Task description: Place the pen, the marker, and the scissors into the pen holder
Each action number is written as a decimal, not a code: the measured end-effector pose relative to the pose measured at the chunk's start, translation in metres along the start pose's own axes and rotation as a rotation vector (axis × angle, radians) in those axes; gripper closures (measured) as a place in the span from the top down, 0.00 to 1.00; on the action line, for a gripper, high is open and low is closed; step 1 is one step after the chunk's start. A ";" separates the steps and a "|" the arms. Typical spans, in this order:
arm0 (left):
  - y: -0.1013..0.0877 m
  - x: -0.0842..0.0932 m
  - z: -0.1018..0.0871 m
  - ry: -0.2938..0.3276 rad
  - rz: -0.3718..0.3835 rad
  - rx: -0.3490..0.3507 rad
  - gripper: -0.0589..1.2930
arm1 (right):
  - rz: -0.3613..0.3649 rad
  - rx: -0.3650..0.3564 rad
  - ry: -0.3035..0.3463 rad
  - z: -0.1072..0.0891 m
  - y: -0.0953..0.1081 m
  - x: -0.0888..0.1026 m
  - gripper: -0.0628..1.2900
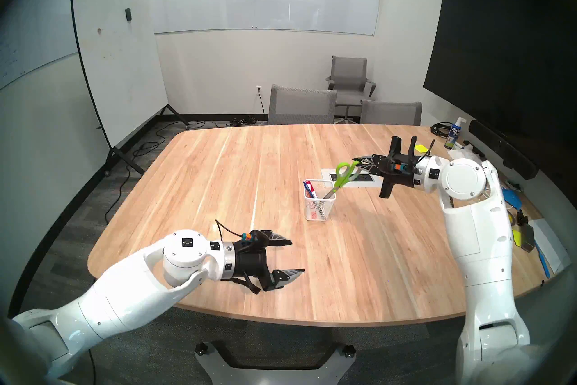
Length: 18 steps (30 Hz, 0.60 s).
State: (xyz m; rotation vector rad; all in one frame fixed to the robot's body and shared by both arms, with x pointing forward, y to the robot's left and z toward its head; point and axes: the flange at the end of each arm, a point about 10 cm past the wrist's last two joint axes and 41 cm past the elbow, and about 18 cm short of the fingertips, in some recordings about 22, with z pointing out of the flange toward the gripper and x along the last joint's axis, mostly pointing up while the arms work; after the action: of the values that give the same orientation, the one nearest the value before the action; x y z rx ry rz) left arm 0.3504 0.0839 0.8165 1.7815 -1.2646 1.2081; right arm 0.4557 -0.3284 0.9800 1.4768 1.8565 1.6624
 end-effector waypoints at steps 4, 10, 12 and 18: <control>0.000 0.000 0.000 0.001 0.000 0.001 0.92 | -0.006 0.002 -0.008 0.002 -0.002 0.000 0.03; 0.001 -0.001 0.000 0.003 -0.002 0.001 0.92 | -0.017 0.007 -0.022 0.006 -0.007 0.002 0.03; 0.001 -0.001 0.000 0.004 -0.003 0.000 0.92 | -0.020 0.009 -0.023 0.008 -0.008 0.003 0.03; 0.002 -0.003 -0.001 0.005 -0.004 0.000 0.92 | -0.024 0.008 -0.018 0.011 -0.009 0.007 0.03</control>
State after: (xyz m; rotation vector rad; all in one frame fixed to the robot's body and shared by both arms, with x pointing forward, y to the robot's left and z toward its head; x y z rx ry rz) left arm 0.3480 0.0846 0.8144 1.7790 -1.2575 1.2094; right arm 0.4557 -0.3151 0.9719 1.4618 1.8666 1.6274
